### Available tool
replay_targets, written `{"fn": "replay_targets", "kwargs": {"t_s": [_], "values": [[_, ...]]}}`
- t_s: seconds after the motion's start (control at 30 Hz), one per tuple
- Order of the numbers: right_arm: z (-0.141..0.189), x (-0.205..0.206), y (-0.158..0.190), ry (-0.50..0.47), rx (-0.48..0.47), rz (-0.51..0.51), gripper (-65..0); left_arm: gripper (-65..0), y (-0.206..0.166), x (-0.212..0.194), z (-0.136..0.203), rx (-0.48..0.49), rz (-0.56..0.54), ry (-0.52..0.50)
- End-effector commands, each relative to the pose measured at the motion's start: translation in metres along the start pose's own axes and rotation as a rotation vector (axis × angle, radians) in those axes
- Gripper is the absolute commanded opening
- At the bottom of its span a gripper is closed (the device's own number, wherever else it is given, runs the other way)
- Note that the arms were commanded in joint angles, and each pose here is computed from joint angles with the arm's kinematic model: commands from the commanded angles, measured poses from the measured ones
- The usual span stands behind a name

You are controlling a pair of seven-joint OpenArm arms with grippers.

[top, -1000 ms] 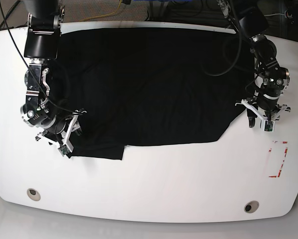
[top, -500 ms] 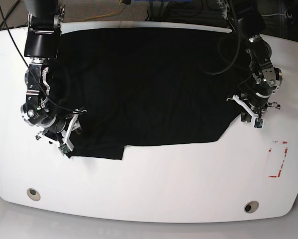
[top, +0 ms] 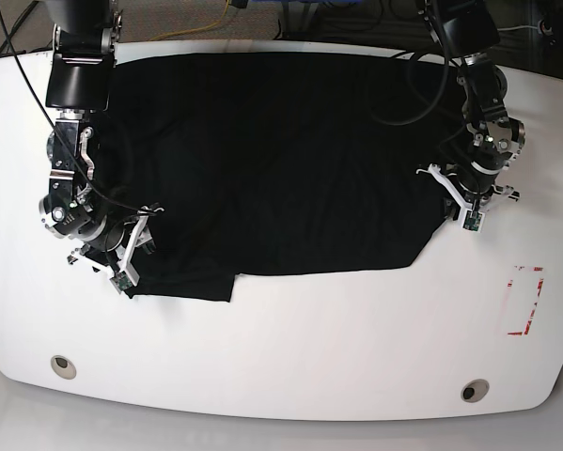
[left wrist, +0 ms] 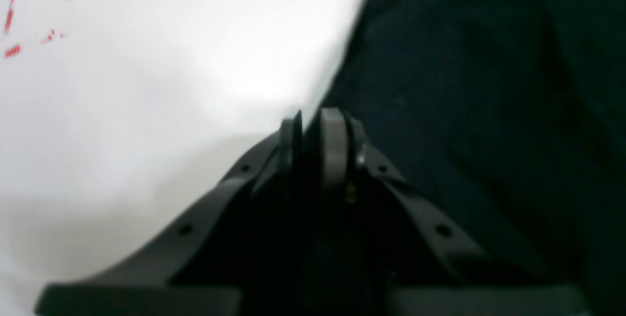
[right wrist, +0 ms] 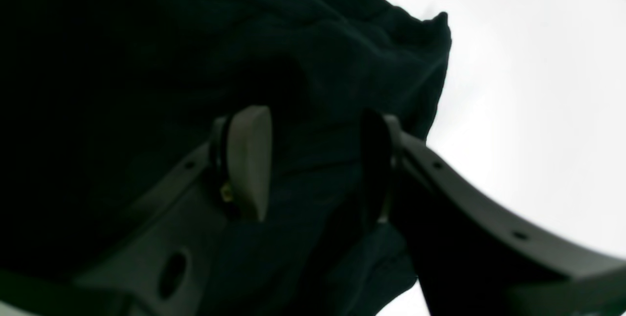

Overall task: Layout the t-shirt on the table in an organized manner, then fold the t-shirt properly
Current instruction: 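Move the left gripper along the shirt edge and grasp it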

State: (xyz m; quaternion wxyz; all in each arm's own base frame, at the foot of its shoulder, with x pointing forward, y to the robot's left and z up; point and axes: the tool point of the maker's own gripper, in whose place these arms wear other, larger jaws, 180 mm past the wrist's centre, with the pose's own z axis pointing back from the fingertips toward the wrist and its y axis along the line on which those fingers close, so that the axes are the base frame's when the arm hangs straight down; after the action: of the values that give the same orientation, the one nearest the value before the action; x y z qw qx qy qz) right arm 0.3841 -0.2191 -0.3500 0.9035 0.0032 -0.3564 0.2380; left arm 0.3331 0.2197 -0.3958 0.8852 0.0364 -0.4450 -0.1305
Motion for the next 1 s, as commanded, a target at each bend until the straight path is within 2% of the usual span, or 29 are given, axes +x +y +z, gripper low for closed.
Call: {"fn": "replay_targets", "kwargs": {"t_s": [0.0, 0.5, 0.8, 0.97], "values": [[0.008, 0.018, -0.012, -0.056, -0.025, 0.010, -37.5, -60.1, -0.006, 0.032, 0.006, -0.002, -0.023, -0.096], [0.008, 0.018, -0.011, -0.055, -0.023, 0.010, -37.5, -59.9, -0.013, 0.059, 0.021, 0.016, -0.028, -0.175], [0.008, 0.018, -0.011, -0.055, -0.023, 0.010, -37.5, -59.6, 0.028, 0.073, 0.025, 0.119, 0.020, -0.209], [0.009, 0.015, -0.008, -0.052, -0.020, 0.012, -37.5, -59.6, 0.036, 0.059, 0.012, 0.110, 0.034, -0.167]]}}
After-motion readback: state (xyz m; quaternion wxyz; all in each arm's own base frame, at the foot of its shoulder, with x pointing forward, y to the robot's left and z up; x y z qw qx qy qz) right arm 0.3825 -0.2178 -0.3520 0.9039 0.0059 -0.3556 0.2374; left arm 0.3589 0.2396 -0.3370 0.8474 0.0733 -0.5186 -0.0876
